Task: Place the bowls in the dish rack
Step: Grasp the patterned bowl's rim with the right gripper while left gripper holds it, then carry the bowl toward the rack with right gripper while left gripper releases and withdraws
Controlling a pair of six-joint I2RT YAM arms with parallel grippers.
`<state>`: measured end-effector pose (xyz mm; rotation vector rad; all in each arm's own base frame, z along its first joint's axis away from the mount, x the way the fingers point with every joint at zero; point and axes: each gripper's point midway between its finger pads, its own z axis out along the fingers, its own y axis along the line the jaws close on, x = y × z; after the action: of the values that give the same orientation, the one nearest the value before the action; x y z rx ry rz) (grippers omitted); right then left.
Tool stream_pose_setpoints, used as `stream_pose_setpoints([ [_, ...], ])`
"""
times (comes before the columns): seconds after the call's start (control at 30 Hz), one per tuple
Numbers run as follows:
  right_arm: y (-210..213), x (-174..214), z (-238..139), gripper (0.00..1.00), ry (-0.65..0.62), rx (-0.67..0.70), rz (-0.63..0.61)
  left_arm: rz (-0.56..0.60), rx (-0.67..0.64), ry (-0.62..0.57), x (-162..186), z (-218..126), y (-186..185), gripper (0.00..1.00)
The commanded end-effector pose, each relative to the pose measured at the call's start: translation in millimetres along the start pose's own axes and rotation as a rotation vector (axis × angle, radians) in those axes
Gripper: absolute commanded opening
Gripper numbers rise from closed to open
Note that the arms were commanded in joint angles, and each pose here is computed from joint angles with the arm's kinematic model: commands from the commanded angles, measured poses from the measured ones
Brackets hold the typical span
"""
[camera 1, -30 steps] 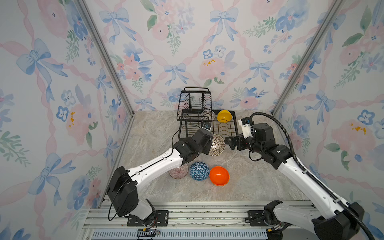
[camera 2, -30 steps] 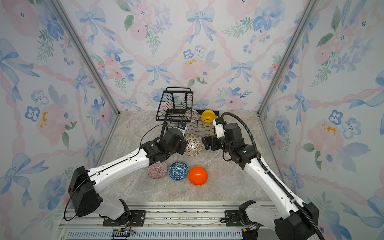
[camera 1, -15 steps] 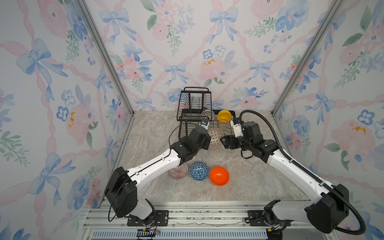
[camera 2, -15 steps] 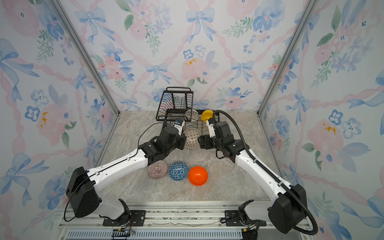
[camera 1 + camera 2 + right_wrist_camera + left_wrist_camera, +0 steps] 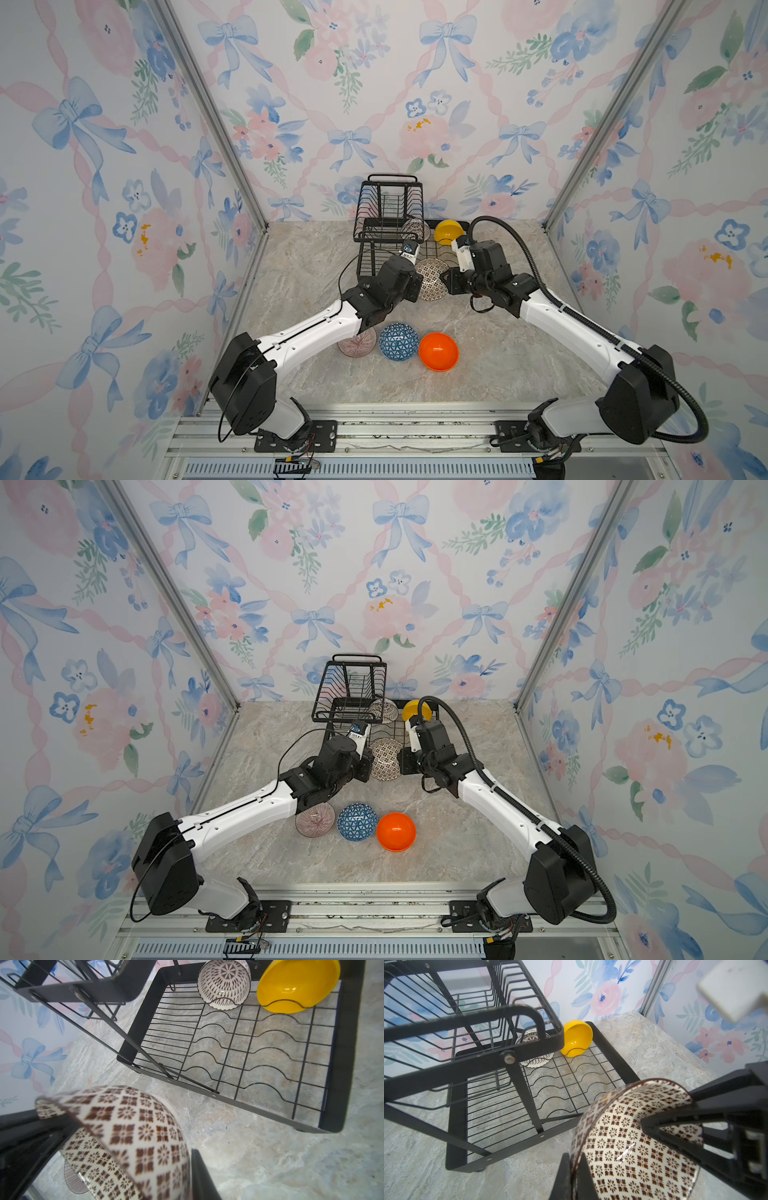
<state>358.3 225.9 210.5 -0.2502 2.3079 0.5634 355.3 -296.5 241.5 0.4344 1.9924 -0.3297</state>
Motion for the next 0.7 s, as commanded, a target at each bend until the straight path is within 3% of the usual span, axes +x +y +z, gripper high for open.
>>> stream_pose_setpoints([
  [0.0, 6, -16, 1, 0.09, -0.037, -0.01, 0.008, -0.037, 0.057, -0.092, -26, -9, -7, 0.0],
  [0.1, 7, -18, 3, 0.0, -0.049, -0.016, 0.005, -0.038, 0.067, -0.08, -21, -7, -9, 0.0],
  [0.43, 4, -25, 3, 0.0, -0.069, 0.014, -0.068, -0.066, 0.189, -0.038, -10, -4, -13, 0.0],
  [0.5, 0, -27, 4, 0.0, -0.078, 0.039, -0.108, -0.072, 0.252, -0.03, -9, -7, -16, 0.14],
  [0.57, -5, -29, 6, 0.0, -0.091, 0.062, -0.159, -0.08, 0.273, -0.027, -7, -13, -13, 0.41],
  [0.67, -13, -37, 10, 0.0, -0.13, 0.112, -0.234, -0.088, 0.254, -0.02, -2, -22, 3, 0.73],
])
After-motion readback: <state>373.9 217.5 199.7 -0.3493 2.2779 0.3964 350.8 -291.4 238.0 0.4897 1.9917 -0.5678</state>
